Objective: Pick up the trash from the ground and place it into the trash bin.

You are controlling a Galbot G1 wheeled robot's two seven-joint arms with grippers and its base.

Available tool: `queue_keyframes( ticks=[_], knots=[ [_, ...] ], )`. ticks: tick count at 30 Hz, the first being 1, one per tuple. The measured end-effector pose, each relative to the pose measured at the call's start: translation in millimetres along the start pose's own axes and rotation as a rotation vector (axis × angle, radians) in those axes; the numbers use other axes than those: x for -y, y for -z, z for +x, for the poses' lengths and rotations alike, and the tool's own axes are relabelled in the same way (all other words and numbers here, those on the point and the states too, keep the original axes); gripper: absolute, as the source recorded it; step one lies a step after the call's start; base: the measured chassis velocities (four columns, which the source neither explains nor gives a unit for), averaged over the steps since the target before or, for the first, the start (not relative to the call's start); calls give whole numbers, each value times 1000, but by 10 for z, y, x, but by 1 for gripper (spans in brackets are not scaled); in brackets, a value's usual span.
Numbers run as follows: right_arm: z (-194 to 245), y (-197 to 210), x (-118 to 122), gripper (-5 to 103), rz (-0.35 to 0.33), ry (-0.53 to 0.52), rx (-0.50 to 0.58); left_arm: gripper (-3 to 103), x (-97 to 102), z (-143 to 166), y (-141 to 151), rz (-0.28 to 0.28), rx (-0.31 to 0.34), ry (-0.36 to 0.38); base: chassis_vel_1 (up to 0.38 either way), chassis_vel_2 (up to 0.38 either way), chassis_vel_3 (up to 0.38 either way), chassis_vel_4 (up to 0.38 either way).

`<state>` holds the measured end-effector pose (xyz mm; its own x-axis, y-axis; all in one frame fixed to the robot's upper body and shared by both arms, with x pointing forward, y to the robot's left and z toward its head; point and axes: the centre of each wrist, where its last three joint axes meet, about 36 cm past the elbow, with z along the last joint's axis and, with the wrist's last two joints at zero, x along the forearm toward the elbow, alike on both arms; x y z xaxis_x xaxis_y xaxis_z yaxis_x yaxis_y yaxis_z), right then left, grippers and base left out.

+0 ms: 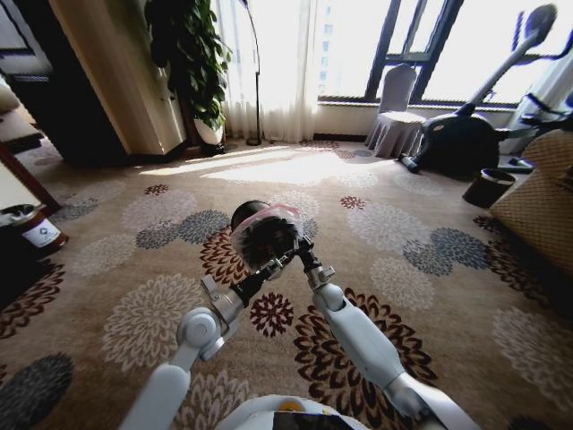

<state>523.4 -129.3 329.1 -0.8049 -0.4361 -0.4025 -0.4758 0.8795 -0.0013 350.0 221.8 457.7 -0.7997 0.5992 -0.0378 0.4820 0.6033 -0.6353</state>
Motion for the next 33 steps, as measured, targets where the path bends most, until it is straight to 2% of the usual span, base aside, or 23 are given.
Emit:
queue_keyframes(
  ticks=[1, 3, 4, 5, 7, 8, 9, 10, 12, 13, 15, 16, 17, 18, 20, 21, 23, 25, 26, 29, 30, 32, 33],
  knots=[
    [8, 21, 19, 0, -5, -4, -9, 100, -22, 54, -15, -119, 38, 4, 0, 0, 0, 0],
    [17, 46, 56, 0, -6, -9, -16, 100, -34, 141, -5, -284, 91, 0, 0, 0, 0, 0],
    [17, 46, 56, 0, -6, -9, -16, 100, -34, 141, -5, -284, 91, 0, 0, 0, 0, 0],
    [35, 68, 117, 0, 2, -13, -19, 100, -34, 243, 10, -441, 177, -15, 0, 0, 0, 0],
    [78, 95, 188, 0, 15, -15, -33, 100, -45, 367, 54, -580, 297, -12, 0, 0, 0, 0],
    [78, 95, 188, 0, 15, -15, -33, 100, -45, 367, 54, -580, 297, -12, 0, 0, 0, 0],
    [102, 114, 208, 0, 22, -11, -55, 100, -54, 414, 79, -626, 343, -3, 0, 0, 0, 0],
    [159, 174, 237, 0, 38, 2, -121, 100, -89, 485, 132, -699, 416, 22, 0, 0, 0, 0],
    [248, 226, 283, 0, 67, 23, -229, 100, -211, 599, 243, -815, 530, 98, 0, 0, 0, 0],
    [248, 226, 283, 0, 67, 23, -229, 100, -211, 599, 243, -815, 530, 98, 0, 0, 0, 0],
    [283, 295, 360, 0, 94, 31, -292, 100, -478, 751, 325, -890, 617, 248, 0, 0, 0, 0],
    [283, 295, 360, 0, 94, 31, -292, 100, -478, 751, 325, -890, 617, 248, 0, 0, 0, 0],
    [280, 317, 369, 0, 95, 30, -296, 100, -547, 792, 330, -897, 625, 283, 0, 0, 0, 0],
    [272, 367, 384, 0, 91, 30, -303, 100, -703, 905, 332, -906, 632, 367, 0, 0, 0, 0],
    [276, 407, 396, 0, 85, 28, -300, 100, -874, 1109, 305, -899, 611, 502, 0, 0, 0, 0],
    [276, 407, 396, 0, 85, 28, -300, 100, -874, 1109, 305, -899, 611, 502, 0, 0, 0, 0],
    [306, 438, 413, 0, 82, 19, -289, 100, -981, 1398, 223, -823, 525, 752, 0, 0, 0, 0],
    [342, 450, 405, 0, 77, 13, -277, 100, -1047, 1625, 159, -730, 464, 949, 0, 0, 0, 0],
    [342, 450, 405, 0, 77, 13, -277, 100, -1047, 1625, 159, -730, 464, 949, 0, 0, 0, 0],
    [409, 505, 318, 0, 53, 9, -248, 100, -1298, 2001, -70, -630, 406, 1218, 0, 0, 0, 0],
    [409, 505, 318, 0, 53, 9, -248, 100, -1298, 2001, -70, -630, 406, 1218, 0, 0, 0, 0],
    [458, 538, 257, 0, 40, 12, -238, 100, -1422, 2182, -234, -571, 370, 1364, 0, 0, 0, 0],
    [458, 538, 257, 0, 40, 12, -238, 100, -1422, 2182, -234, -571, 370, 1364, 0, 0, 0, 0]
  ],
)
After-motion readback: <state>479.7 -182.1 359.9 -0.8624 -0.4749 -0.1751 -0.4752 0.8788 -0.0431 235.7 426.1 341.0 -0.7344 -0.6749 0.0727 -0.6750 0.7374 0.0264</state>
